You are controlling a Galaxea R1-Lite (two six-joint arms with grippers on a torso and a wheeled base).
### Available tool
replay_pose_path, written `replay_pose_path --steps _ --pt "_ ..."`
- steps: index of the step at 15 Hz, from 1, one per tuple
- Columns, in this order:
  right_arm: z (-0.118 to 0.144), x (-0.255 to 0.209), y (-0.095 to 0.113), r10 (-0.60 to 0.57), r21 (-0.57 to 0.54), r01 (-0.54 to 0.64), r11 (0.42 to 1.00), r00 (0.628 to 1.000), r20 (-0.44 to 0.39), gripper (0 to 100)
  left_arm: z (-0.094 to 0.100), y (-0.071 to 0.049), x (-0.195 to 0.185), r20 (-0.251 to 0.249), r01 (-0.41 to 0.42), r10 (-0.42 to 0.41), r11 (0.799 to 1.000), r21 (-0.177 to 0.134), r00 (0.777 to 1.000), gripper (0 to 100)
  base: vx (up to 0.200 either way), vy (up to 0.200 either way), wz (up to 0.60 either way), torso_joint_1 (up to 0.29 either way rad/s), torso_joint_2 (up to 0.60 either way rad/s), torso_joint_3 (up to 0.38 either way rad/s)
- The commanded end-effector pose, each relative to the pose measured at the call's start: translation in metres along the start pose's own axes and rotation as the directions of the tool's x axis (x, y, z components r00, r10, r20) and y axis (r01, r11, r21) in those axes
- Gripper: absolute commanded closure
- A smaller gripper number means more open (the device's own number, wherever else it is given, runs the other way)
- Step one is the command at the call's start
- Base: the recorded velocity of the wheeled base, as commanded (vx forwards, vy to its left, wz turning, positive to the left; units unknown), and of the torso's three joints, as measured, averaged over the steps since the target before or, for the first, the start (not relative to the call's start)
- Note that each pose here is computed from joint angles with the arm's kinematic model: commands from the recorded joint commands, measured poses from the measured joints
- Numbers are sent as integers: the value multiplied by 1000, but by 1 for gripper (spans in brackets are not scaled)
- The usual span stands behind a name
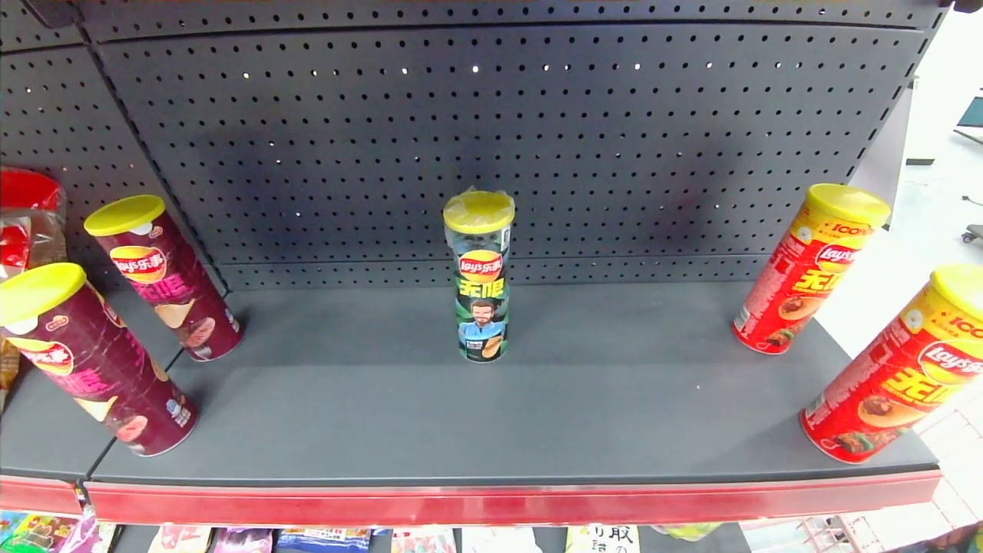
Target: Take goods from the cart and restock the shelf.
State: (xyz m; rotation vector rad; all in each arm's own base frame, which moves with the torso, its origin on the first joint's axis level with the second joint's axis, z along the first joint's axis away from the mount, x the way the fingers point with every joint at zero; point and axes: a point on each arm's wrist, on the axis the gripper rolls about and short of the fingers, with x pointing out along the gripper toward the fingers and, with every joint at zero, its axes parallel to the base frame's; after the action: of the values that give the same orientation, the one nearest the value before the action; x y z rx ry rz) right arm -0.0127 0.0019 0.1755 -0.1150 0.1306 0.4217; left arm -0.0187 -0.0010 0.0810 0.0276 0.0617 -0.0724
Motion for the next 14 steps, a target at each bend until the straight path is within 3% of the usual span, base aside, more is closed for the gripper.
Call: replay_pose_path --steps 1,2,3,4,5,7,8,10,12,14 --pt "2 5 -1 4 4 -4 1000 1000 -23 100 81 2 13 -10 108 -108 994 -36 994 0 0 0 0 0 0 0" --pt "4 8 -2 7 8 -6 1000 999 -41 100 132 1 35 -3 208 -209 975 -83 978 0 0 0 0 0 0 0" --pt "4 9 -2 9 9 -8 1000 999 -44 100 144 -2 43 -6 298 -300 952 -71 954 0 0 0 0 0 0 0" --pt "7 12 -3 12 11 -11 1000 998 -57 100 152 -11 63 -45 531 -534 845 -65 844 0 0 0 0 0 0 0" --pt "13 14 -4 12 11 -11 1000 998 -57 100 152 -21 94 -111 656 -664 748 -102 740 0 0 0 0 0 0 0" --pt "25 17 -6 11 9 -11 1000 999 -53 100 152 -35 148 -164 712 -715 697 -88 679 0 0 0 0 0 0 0" --pt "31 18 -7 12 7 -12 1000 999 -47 100 148 -42 172 -195 725 -722 685 -72 664 0 0 0 0 0 0 0" --pt "43 20 -9 8 6 -8 1000 999 -31 100 136 -55 224 -232 776 -758 631 -23 609 0 0 0 0 0 0 0" --pt "49 20 -10 3 3 -3 1000 1000 -10 100 125 -64 255 -251 807 -779 591 16 575 0 0 0 0 0 0 0" --pt "50 21 -10 0 0 0 1000 1000 3 100 128 -73 273 -250 819 -789 573 32 561 0 0 0 0 0 0 0"
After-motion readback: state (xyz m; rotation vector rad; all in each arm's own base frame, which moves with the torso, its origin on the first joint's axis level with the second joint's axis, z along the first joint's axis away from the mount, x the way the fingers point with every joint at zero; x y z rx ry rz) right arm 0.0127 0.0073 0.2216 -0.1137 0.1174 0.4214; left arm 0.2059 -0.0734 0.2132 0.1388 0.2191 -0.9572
